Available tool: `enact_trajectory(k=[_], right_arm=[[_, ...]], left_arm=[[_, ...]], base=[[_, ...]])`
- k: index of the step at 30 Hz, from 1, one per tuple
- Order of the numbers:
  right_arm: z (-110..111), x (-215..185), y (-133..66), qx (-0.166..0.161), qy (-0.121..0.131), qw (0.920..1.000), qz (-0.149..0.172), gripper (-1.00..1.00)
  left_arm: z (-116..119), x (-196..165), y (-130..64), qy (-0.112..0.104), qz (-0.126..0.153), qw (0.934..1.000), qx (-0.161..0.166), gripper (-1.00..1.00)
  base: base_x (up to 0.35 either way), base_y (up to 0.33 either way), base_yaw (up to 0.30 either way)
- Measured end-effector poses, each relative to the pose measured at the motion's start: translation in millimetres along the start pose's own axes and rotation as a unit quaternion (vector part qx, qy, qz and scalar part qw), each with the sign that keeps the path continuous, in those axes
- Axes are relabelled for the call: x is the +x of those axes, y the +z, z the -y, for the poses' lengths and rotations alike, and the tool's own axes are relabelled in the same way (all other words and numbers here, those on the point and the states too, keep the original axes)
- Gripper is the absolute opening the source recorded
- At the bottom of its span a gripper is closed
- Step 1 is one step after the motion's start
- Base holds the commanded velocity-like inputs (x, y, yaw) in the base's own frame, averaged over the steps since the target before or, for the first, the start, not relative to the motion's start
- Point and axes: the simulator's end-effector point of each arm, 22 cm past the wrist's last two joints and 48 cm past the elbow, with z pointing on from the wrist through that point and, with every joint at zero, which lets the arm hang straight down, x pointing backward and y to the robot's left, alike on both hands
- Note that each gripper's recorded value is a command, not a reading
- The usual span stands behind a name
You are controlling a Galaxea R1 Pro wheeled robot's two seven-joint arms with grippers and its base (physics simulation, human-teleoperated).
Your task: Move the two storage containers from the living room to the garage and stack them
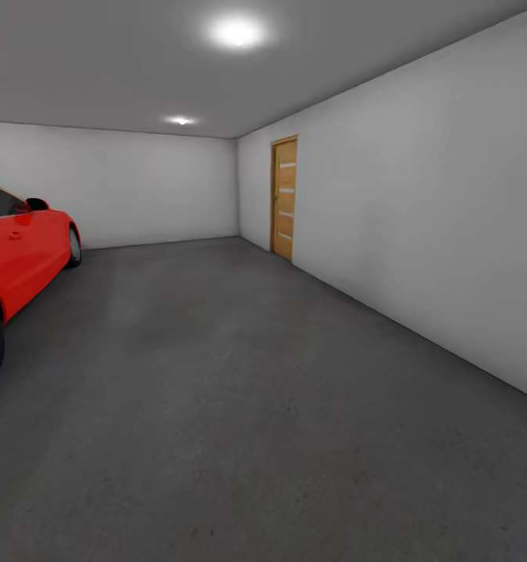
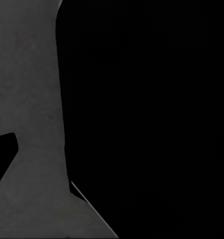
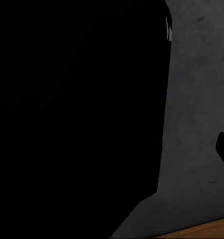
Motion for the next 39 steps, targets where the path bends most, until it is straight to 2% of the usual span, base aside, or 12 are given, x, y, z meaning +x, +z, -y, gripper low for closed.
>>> enact_trajectory(k=[4,14,23,30,33,35,39], right_arm=[[-3,-18,-0.2,-0.002,-0.006,0.9999,0.014,1.00],[-2,-18,-0.3,-0.001,-0.006,0.9999,0.014,1.00],[-1,-19,-0.4,0.002,-0.004,0.9998,0.017,1.00],[0,-27,-0.8,0.004,0.002,0.9994,0.035,1.00],[1,-31,-1.1,0.005,0.000,0.9990,0.044,1.00],[0,-34,-1.4,0.004,-0.004,0.9986,0.052,1.00],[0,-34,-1.4,0.004,-0.007,0.9986,0.052,1.00]], left_arm=[[8,-5,-0.1,-0.018,0.006,0.9998,0.008,1.00],[9,-6,-0.1,-0.015,0.007,0.9998,0.008,1.00],[10,-6,-0.2,-0.016,0.007,0.9998,0.008,1.00],[9,-6,-0.2,-0.018,0.007,0.9998,0.008,1.00],[9,-6,-0.2,-0.025,0.007,0.9996,0.007,1.00],[8,-6,-0.2,-0.040,0.007,0.9991,0.007,1.00],[8,-6,-0.2,-0.046,0.007,0.9989,0.007,1.00]], base=[[0.000,0.000,0.000],[0.036,0.000,0.000],[0.295,0.000,0.000],[0.321,0.000,0.000],[0.322,0.000,0.000],[0.322,0.000,0.000],[0.322,0.000,0.000]])
